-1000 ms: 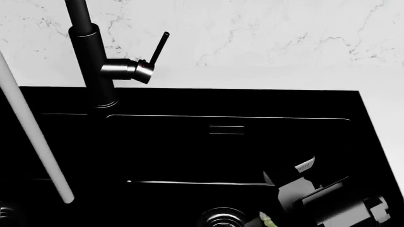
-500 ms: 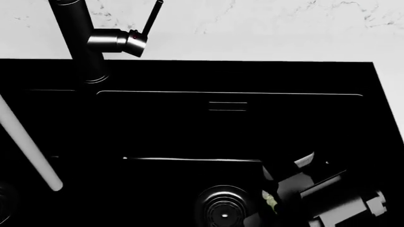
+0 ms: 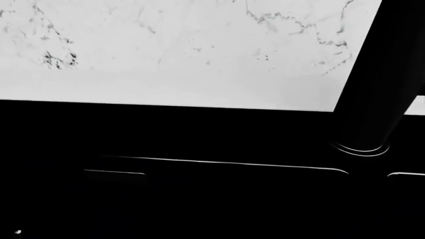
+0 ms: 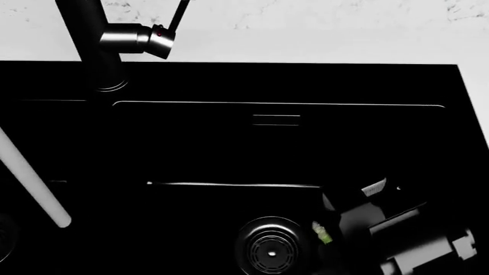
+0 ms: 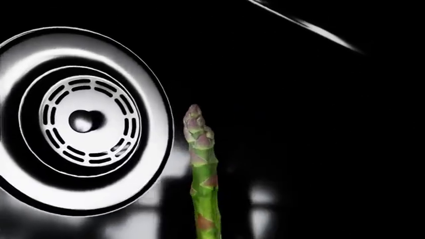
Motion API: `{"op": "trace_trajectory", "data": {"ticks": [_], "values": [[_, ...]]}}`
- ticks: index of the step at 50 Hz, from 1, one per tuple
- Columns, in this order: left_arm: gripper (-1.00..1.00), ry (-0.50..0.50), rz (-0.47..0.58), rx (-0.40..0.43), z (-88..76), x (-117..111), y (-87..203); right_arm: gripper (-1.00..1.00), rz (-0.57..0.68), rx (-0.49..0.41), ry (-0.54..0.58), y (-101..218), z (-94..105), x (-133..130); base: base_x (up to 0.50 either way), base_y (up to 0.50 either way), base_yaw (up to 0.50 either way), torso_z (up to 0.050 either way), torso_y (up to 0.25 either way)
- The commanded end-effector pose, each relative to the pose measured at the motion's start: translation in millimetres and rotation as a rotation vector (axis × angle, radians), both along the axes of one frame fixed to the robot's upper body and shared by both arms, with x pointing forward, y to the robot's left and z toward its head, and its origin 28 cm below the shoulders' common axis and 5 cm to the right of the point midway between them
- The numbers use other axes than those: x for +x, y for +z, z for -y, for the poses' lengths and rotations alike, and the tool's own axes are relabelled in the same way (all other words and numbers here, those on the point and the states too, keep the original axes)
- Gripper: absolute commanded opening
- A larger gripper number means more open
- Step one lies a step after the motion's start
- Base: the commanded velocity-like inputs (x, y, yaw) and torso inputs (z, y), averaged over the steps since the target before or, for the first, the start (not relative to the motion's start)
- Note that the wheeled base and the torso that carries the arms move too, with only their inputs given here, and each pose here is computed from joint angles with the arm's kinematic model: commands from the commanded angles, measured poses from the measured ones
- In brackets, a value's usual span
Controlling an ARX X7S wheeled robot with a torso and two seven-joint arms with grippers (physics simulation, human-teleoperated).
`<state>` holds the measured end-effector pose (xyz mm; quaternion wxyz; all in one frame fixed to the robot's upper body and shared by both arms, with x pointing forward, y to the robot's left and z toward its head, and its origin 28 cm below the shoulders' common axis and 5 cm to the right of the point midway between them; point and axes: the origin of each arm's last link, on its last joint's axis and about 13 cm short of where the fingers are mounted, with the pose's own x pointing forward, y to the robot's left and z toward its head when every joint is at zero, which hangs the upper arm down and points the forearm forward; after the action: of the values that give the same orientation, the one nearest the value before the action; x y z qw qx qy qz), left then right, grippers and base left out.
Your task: Pick the broccolis and asparaguss from the sink and place them in one bowl. Place the onion in the other bowl. Then turn off the sink faucet.
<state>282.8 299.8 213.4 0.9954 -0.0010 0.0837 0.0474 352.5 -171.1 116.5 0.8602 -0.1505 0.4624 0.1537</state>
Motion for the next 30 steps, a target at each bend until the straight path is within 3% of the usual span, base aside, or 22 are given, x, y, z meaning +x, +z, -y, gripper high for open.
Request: {"op": "trace_trajectory", "data": {"ticks": [1, 3, 5, 14, 24, 30], "values": [[1.0, 0.0, -0.004, -0.012, 0.3, -1.1, -0.2, -1.0, 0.018, -0.007, 0.01, 9.0, -2.6, 2.2, 0.0, 0.0, 0.0, 0.0, 0.0], [1.0, 0.001, -0.005, -0.012, 0.0, -1.2, -0.8, -1.0, 0.018, -0.004, 0.01, 12.1, -4.0, 3.0, 0.0, 0.0, 0.0, 0.0, 0.0], [1.0, 0.005, -0.006, -0.016, -1.9, -1.2, -1.7, -1.0, 0.015, 0.063, -0.035, 16.9, -7.3, 3.7, 0.0, 0.0, 0.0, 0.0, 0.0], [1.0, 0.009, -0.017, -0.016, -2.3, 1.7, -4.8, -1.0, 0.022, 0.138, -0.001, 45.0, -23.5, 2.6, 0.0, 0.0, 0.0, 0.0, 0.0], [1.0, 0.025, -0.017, -0.013, -0.6, 1.7, -6.4, -1.0, 0.098, 0.108, 0.095, 93.2, -43.8, -3.0, 0.0, 0.0, 0.0, 0.0, 0.0], [1.0, 0.002, -0.011, -0.019, -5.8, -0.7, -5.4, -1.0, 0.102, 0.131, 0.087, 99.3, -43.6, -8.2, 0.0, 0.0, 0.0, 0.0, 0.0]]}}
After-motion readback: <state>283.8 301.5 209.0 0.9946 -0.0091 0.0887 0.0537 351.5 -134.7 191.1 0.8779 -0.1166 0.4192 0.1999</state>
